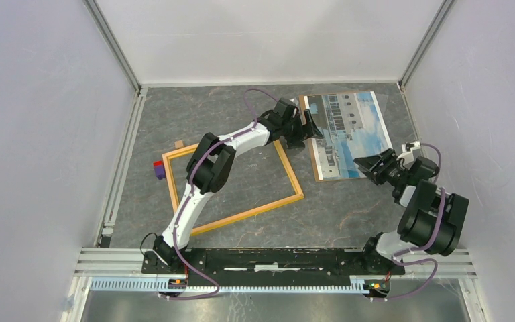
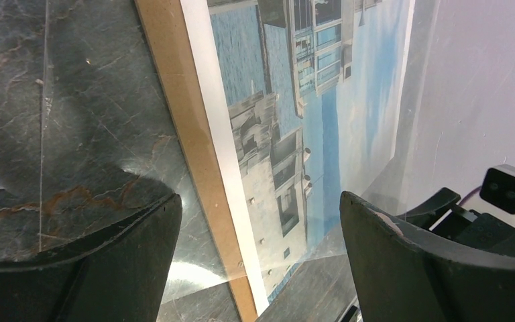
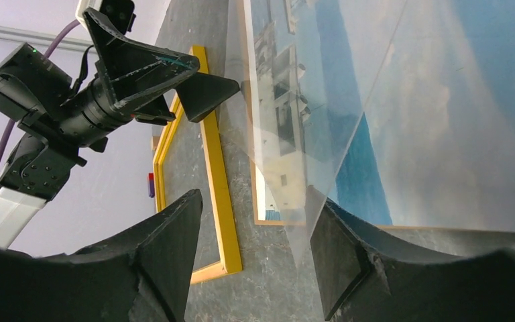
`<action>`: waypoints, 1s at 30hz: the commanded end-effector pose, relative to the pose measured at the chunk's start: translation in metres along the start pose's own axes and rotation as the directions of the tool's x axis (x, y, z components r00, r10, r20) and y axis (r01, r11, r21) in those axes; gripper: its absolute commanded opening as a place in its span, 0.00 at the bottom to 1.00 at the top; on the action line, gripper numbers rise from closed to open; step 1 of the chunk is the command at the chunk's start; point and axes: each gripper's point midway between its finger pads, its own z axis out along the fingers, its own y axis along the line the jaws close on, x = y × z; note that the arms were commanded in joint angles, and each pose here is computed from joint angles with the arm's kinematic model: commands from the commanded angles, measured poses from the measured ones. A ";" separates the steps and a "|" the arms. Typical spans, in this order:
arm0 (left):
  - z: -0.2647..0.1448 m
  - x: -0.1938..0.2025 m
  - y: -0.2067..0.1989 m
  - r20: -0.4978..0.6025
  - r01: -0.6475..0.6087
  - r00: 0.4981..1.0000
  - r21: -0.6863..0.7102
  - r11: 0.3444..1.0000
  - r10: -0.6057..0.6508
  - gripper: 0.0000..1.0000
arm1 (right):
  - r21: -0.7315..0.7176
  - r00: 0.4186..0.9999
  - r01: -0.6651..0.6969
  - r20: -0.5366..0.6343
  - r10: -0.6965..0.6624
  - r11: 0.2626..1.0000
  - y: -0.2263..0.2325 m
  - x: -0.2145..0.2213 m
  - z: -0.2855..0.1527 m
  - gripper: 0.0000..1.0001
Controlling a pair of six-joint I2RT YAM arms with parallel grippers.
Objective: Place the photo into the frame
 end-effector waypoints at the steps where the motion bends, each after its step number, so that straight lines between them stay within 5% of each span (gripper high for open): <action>1: 0.012 0.029 0.037 -0.077 0.023 0.997 -0.088 0.996 -0.030 0.95 | -0.039 0.998 0.064 0.025 -0.063 0.997 0.010 -0.016 0.017 0.62; 11: 0.001 0.022 0.016 -0.067 -0.023 0.998 -0.046 0.999 0.020 0.95 | -0.091 0.994 0.075 0.090 -0.067 0.993 0.016 -0.043 0.041 0.45; 17: -0.025 0.005 -0.024 -0.026 -0.101 0.994 0.026 0.995 0.102 0.98 | -0.056 0.994 0.082 0.079 -0.077 0.995 0.005 -0.051 0.049 0.23; 24: -0.078 -0.014 -0.086 0.035 -0.196 0.981 0.125 0.973 0.193 1.00 | 0.106 0.987 0.154 0.021 -0.157 0.982 -0.021 -0.061 0.051 0.01; 30: -0.145 -0.015 -0.129 0.070 -0.335 0.942 0.172 0.926 0.328 1.00 | 0.255 0.953 0.299 -0.028 -0.302 0.920 -0.021 -0.090 0.039 0.00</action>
